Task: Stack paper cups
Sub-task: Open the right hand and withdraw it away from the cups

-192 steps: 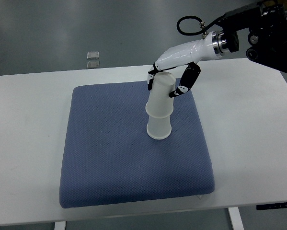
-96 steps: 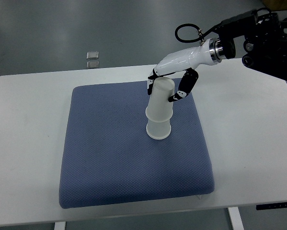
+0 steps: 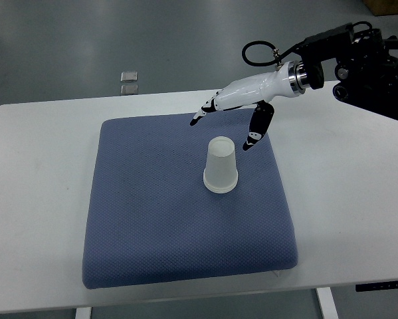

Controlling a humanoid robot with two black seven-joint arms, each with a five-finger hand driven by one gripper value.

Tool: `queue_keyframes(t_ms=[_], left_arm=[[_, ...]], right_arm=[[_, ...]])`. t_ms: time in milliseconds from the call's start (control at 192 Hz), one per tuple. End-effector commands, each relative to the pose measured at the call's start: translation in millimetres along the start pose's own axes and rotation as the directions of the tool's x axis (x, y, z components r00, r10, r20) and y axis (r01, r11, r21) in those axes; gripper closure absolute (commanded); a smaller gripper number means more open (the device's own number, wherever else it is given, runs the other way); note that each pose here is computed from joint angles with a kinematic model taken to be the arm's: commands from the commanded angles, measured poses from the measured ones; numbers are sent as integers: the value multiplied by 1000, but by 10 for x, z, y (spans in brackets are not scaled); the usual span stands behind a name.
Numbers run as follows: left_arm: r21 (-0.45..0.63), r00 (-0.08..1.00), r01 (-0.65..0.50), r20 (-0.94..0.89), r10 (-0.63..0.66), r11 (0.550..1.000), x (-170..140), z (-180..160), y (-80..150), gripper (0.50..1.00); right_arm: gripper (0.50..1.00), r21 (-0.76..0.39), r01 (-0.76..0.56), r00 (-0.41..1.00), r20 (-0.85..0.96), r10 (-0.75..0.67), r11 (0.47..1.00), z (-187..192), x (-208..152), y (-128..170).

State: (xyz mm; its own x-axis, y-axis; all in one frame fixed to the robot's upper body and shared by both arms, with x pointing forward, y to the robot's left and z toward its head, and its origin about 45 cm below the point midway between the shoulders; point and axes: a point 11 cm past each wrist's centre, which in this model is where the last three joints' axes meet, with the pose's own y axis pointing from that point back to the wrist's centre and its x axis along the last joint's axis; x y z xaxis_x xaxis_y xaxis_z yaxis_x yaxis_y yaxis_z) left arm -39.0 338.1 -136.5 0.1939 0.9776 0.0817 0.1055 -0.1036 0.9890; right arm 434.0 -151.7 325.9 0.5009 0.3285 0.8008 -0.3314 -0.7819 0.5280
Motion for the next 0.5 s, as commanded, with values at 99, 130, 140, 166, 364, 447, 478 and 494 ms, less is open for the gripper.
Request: queue_keyframes(t_ms=[99,130,140,166,364,447,478,494], left_arm=[[0,1000,0,0,0,1000,0,1,0,500],[0,1000,0,0,0,1000,0,1,0,500],[0,1000,0,0,0,1000,0,1,0,500],[0,1000,0,1,0,1000,0,0,0,500],[0,1000,0,1,0,1000,0,0,0,500],[0,1000,0,0,0,1000,0,1,0,500],[0,1000,0,0,0,1000,0,1,0,500],[0,1000,0,1,0,1000,0,0,0,500]], right_arm=[[576,-37,-255,956,137,258,966,254,195,144],[576,-55,-289,936,193,294,956,337,145,149],[576,-57,-301,929,209,306,952,350,142,142],[579,-68,-321,912,246,328,945,396,119,141],[579,-211,-429,651,602,462,878,699,-241,4],[581,-311,-407,477,729,491,858,780,-424,-156],[579,-353,-404,387,770,508,844,827,-514,-186],[579,-368,-403,357,779,515,838,847,-536,-192]])
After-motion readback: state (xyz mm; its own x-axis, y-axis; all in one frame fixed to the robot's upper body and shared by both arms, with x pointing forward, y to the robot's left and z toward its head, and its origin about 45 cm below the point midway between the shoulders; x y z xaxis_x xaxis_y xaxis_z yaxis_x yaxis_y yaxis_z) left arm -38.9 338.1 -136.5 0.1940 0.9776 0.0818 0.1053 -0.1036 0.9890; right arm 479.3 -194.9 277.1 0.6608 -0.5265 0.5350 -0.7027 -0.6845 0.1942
